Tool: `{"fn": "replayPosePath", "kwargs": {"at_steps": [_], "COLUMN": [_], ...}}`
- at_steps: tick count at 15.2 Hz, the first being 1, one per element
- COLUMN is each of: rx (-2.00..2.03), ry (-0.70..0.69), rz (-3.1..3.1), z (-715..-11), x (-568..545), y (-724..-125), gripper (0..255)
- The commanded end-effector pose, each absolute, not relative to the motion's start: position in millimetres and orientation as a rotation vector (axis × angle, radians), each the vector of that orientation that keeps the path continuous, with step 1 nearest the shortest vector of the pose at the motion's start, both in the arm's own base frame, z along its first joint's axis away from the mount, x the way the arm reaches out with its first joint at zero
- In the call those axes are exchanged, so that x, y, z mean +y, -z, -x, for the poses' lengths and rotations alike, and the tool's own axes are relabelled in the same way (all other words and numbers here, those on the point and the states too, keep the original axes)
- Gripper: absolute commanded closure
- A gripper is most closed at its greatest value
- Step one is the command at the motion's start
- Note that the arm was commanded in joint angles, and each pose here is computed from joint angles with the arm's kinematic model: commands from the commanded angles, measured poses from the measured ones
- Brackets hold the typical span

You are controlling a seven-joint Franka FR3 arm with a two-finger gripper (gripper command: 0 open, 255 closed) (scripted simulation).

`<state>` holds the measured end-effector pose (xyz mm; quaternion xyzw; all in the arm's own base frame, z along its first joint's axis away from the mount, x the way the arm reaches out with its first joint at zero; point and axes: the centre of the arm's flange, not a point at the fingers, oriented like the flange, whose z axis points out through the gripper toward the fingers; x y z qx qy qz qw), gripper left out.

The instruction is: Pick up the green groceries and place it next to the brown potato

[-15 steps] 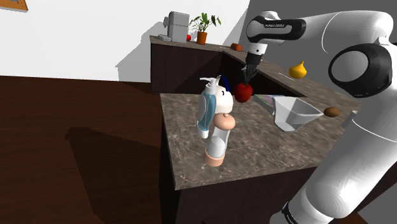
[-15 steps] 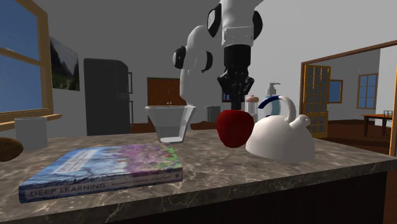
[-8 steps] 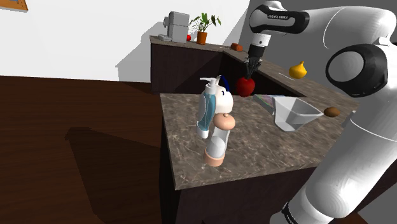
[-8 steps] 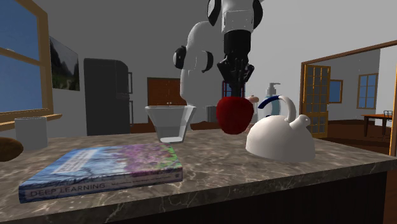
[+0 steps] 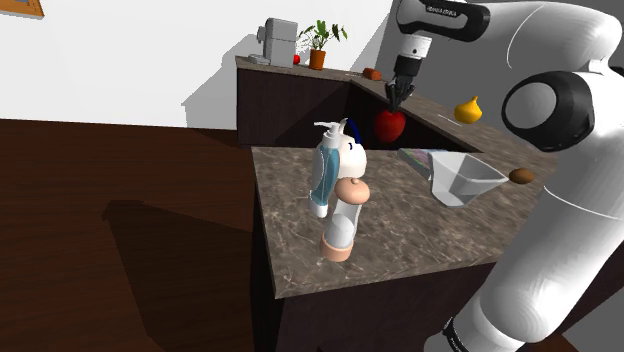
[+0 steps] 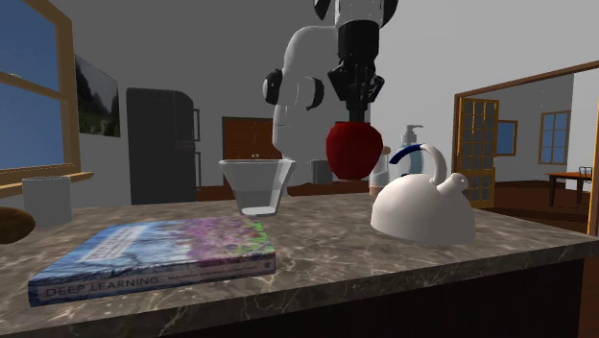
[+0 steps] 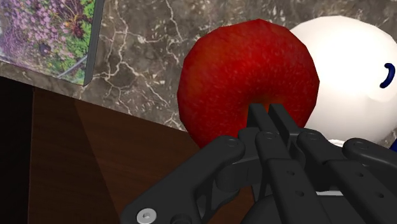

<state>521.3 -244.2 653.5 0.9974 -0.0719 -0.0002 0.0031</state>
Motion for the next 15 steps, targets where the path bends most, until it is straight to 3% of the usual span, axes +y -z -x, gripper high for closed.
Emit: {"fn": "replayPosePath", "kwargs": {"at_steps": [1,15], "rx": [-0.225,-0.225], "ry": [0.001,0.001], "rz": [-3.127,-3.127], "z": [-521.3,-511.6], "x": [-243.6,-252.5], "y": [-664.3,-727.3], "gripper": [255,255]}}
